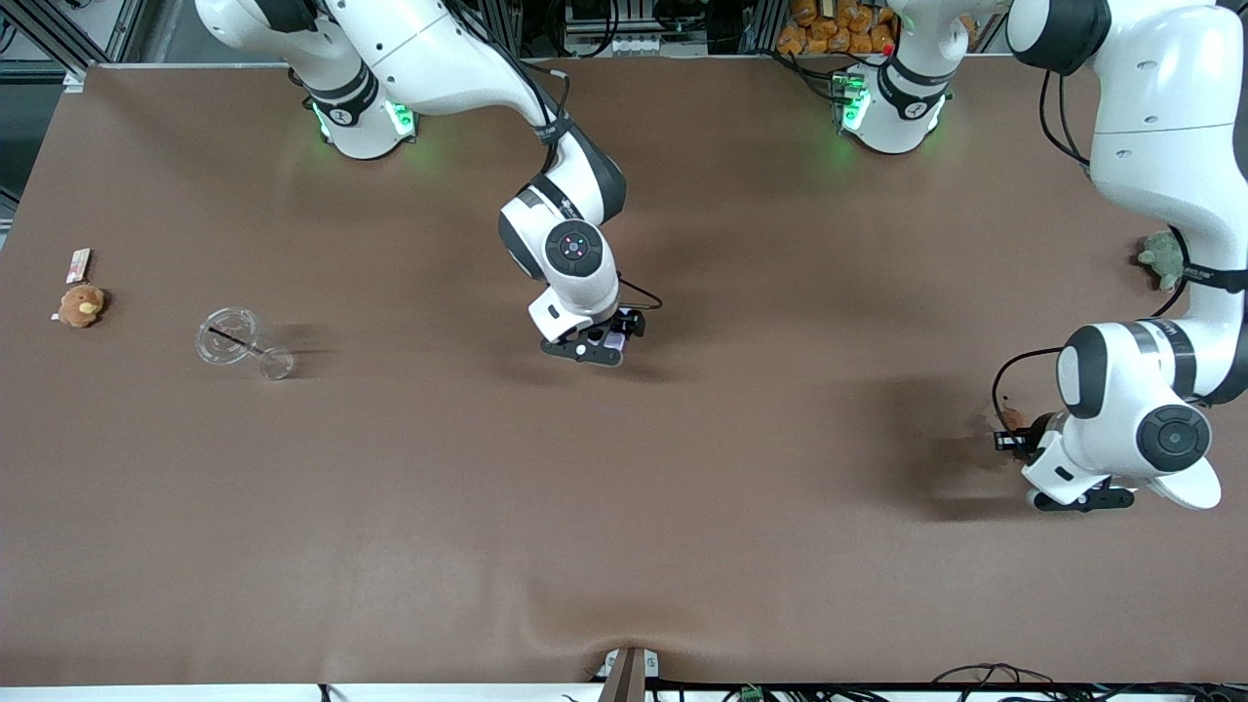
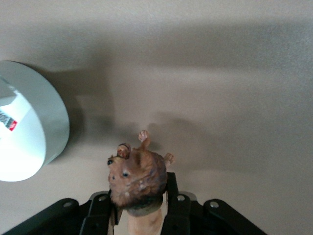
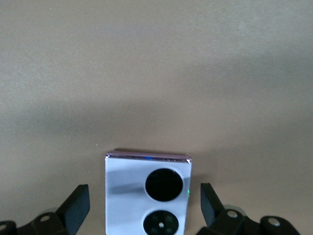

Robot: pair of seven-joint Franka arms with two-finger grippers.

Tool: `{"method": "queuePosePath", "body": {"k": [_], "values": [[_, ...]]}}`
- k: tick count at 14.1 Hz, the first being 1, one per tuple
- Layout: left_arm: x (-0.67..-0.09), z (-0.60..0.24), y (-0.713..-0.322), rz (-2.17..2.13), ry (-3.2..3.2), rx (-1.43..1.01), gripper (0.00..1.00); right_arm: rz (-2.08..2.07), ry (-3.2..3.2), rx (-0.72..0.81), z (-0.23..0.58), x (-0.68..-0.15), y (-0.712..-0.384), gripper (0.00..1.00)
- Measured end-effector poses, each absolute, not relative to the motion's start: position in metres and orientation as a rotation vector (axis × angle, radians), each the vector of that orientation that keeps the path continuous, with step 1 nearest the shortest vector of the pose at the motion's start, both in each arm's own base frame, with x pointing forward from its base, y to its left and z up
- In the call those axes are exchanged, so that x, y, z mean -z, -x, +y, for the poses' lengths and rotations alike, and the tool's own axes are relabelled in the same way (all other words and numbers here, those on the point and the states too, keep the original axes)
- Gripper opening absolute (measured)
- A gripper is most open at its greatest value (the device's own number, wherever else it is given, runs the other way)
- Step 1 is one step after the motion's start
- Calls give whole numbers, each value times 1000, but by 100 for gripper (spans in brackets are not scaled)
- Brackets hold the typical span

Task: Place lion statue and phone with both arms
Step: 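Lower the lion beside the white lamp and open the left gripper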

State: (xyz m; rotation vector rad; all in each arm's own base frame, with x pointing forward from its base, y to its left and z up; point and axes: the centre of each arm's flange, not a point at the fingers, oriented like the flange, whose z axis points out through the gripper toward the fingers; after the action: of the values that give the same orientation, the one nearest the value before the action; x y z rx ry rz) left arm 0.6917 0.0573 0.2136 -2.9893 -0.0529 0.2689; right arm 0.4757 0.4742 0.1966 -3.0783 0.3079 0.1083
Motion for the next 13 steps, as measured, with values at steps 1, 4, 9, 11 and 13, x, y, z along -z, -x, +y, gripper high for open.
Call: {"method": "queuePosePath", "body": {"k": [1,4,9,11,13], "values": [[-210,56,-692,-49,2989,-270,37,309,3069,-88,473,-191,-475,100],[-208,54,-692,-41,2990,-268,61,312,3056,-60,469,-179,-471,100],[-228,53,-700,-41,2993,-210,100,308,3055,-57,472,-179,-468,100],[-250,45,-704,-28,2995,-168,100,308,3056,-58,474,-179,-466,100],[-288,36,-706,-17,2994,-135,100,309,3057,-60,473,-178,-466,93]]}}
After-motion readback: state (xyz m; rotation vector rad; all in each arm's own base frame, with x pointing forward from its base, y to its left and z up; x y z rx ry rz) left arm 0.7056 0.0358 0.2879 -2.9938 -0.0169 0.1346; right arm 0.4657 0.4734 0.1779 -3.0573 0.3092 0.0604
